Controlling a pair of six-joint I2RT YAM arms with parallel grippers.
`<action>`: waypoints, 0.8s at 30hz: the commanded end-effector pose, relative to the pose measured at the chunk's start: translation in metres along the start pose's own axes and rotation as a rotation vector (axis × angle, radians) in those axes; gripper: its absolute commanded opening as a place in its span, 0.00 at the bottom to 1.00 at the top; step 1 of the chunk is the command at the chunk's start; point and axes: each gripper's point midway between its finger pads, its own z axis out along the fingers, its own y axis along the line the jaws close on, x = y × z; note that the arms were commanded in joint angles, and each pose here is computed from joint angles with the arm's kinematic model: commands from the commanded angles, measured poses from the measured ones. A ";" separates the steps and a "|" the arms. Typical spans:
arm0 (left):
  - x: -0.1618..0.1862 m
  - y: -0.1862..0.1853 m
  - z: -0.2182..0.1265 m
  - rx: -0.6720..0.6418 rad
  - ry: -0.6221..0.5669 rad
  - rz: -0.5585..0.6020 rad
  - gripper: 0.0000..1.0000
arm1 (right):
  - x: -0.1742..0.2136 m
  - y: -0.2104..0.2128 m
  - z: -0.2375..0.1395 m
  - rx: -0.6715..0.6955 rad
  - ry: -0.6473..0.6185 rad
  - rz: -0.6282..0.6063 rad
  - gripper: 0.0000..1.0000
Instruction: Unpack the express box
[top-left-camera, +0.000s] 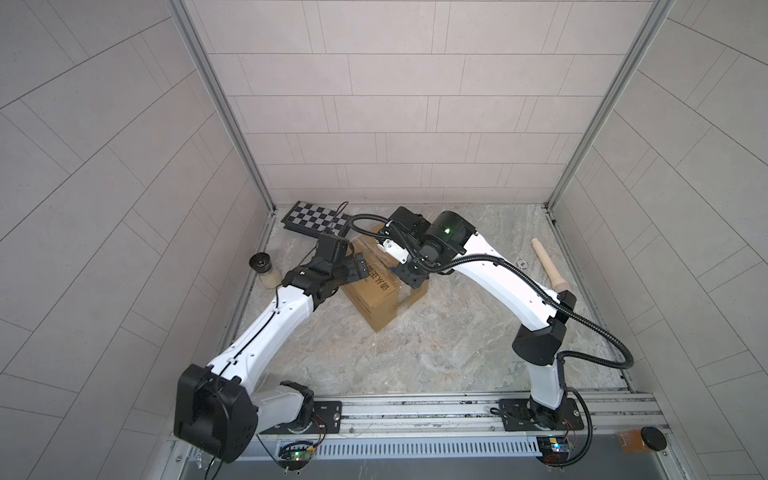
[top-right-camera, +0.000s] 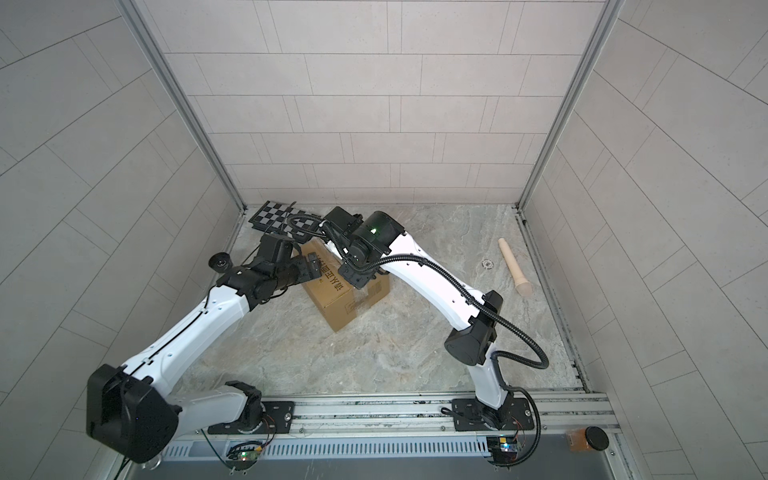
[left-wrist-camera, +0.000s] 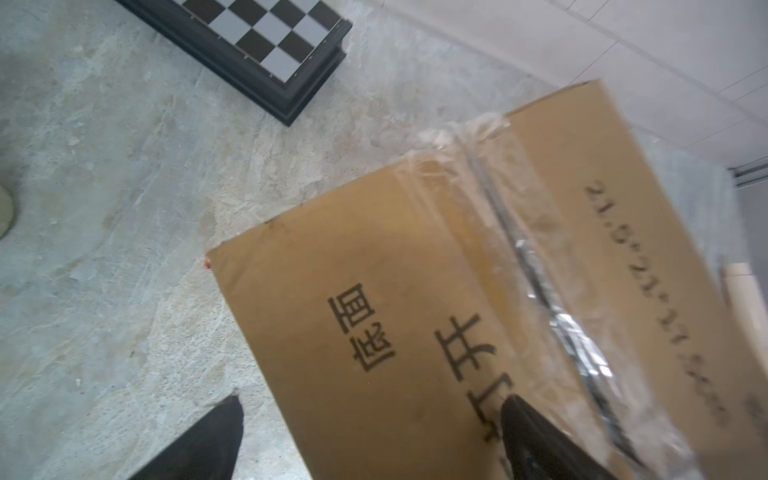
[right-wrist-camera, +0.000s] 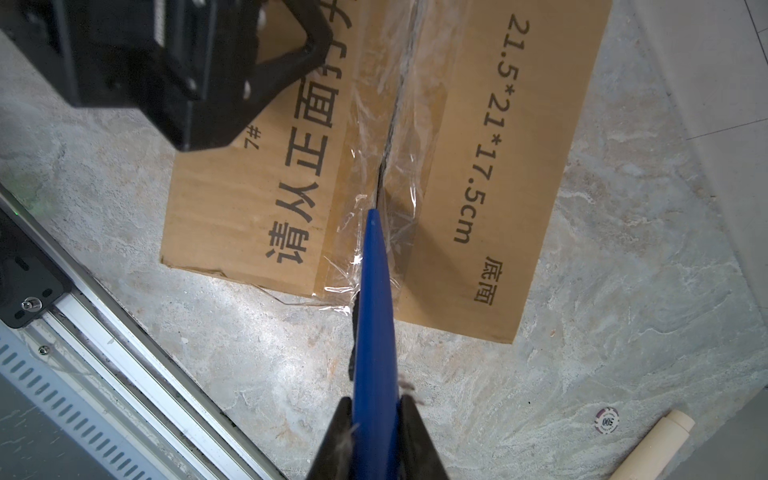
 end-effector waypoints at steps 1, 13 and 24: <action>0.022 0.034 0.008 -0.167 0.078 0.034 1.00 | 0.023 0.002 -0.012 -0.004 0.062 -0.038 0.00; 0.040 0.049 0.020 -0.217 0.105 0.008 0.99 | 0.054 -0.012 -0.042 0.057 0.091 -0.011 0.00; 0.043 0.047 0.024 -0.208 0.111 0.000 1.00 | 0.049 -0.006 -0.039 0.027 0.073 -0.007 0.00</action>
